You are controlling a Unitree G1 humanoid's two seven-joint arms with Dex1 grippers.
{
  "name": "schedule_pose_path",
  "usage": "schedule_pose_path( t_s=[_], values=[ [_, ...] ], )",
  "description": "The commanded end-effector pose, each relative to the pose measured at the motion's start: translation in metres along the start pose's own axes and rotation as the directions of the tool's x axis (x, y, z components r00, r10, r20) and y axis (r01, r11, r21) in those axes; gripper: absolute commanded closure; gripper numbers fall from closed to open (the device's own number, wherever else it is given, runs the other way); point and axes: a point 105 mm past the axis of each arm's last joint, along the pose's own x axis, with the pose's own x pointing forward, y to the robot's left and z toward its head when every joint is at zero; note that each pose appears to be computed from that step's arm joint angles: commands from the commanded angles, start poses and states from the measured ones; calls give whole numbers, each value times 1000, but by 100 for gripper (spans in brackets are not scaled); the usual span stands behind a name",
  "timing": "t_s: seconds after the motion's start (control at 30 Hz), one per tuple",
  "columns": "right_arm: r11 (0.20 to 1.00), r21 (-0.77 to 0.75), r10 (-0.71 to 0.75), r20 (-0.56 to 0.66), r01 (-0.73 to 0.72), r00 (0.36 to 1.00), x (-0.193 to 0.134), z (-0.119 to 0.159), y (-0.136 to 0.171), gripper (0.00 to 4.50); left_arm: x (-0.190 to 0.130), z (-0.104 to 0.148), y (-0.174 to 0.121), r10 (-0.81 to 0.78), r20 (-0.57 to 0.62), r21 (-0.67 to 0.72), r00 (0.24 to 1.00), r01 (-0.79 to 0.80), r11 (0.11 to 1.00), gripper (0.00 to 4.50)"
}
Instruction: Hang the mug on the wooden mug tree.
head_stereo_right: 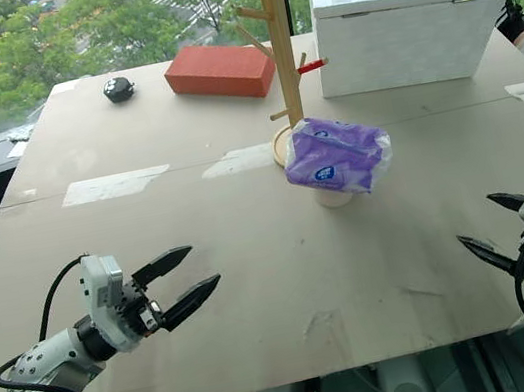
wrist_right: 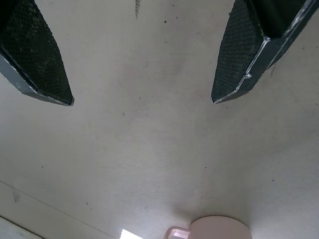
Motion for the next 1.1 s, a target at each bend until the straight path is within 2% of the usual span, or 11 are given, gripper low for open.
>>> schedule_pose_path(
  t_s=[0.03,0.13,0.2,0.37,0.53,0.63,0.9,1.1],
  values=[
    [995,-85,-59,29,61,998,4,19,-4,4,3,12,-1,-34,18,49,999,33,998,0],
    [956,-208,-198,65,207,978,12,45,-16,4,10,24,-2,-90,57,70,994,86,994,0],
    [950,-228,-204,61,212,977,15,51,-19,4,12,27,-3,-107,65,81,992,101,992,0],
    [952,-305,6,139,37,990,24,102,6,4,13,31,-8,-187,49,128,981,179,975,0],
    [911,-405,147,127,-84,981,35,128,34,4,12,32,-9,-204,48,133,978,196,972,0],
    [865,-483,214,100,-141,972,43,135,47,4,10,31,-9,-200,52,139,978,191,972,0],
    [832,-534,264,142,-151,954,58,151,54,4,7,27,-13,-180,63,136,982,171,976,0],
    [784,-599,277,104,-162,955,79,144,59,4,7,26,-14,-176,71,136,982,165,977,0]
  ],
)
